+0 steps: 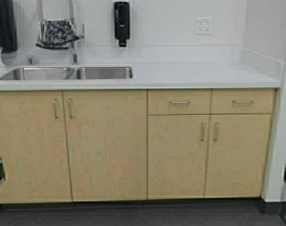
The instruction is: Get the cloth and wipe up the spill under the wine glass
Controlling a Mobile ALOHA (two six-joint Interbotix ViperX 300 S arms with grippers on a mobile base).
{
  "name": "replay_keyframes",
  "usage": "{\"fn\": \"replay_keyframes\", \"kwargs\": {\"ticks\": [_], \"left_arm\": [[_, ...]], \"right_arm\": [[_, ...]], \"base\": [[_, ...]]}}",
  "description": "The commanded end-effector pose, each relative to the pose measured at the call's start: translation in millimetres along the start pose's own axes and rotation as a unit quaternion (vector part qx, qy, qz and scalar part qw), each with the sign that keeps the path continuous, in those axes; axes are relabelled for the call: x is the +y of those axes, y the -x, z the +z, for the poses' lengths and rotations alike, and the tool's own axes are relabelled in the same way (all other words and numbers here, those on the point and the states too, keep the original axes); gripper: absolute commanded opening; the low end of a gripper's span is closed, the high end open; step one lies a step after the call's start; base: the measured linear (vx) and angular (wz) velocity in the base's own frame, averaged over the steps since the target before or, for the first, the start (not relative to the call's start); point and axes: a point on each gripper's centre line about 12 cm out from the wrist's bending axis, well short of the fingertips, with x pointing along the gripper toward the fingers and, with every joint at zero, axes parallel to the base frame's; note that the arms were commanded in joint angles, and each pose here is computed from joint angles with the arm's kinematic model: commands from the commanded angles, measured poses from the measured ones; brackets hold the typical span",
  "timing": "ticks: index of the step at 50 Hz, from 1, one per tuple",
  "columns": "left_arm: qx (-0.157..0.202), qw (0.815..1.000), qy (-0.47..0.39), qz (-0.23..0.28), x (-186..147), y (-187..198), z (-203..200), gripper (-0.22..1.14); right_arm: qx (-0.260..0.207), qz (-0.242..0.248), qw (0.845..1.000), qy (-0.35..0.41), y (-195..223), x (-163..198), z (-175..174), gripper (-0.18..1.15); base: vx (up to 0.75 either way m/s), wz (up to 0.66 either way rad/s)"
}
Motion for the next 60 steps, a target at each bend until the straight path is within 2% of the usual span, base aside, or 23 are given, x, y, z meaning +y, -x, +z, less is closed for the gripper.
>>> {"fn": "replay_keyframes", "kwargs": {"ticks": [1, 15, 38, 60], "left_arm": [[-0.008, 1.0, 0.003, 0.0, 0.0, -1.0, 4.6, 0.03], [-0.002, 1.0, 0.002, 0.0, 0.2, 0.0, 0.0, 0.03], [-0.018, 1.0, 0.012, -0.001, 0.0, 1.7, 4.8, 0.03], [-0.014, 1.0, 0.019, 0.0, 0.2, 2.7, 1.9, 0.03]], "right_arm": [[-0.013, 0.001, 1.0, 0.001, -2.2, 0.6, 8.5, 0.06], [-0.011, 0.001, 1.0, 0.0, -2.1, 0.5, 6.6, 0.06], [-0.019, 0.003, 1.0, -0.024, 3.6, 0.9, 7.2, 0.06], [-0.019, 0.011, 0.999, -0.023, 3.5, 4.0, 7.7, 0.06]], "base": [[0.37, 0.21], [0.38, 0.26], [0.38, 0.25], [0.34, 0.16]]}}
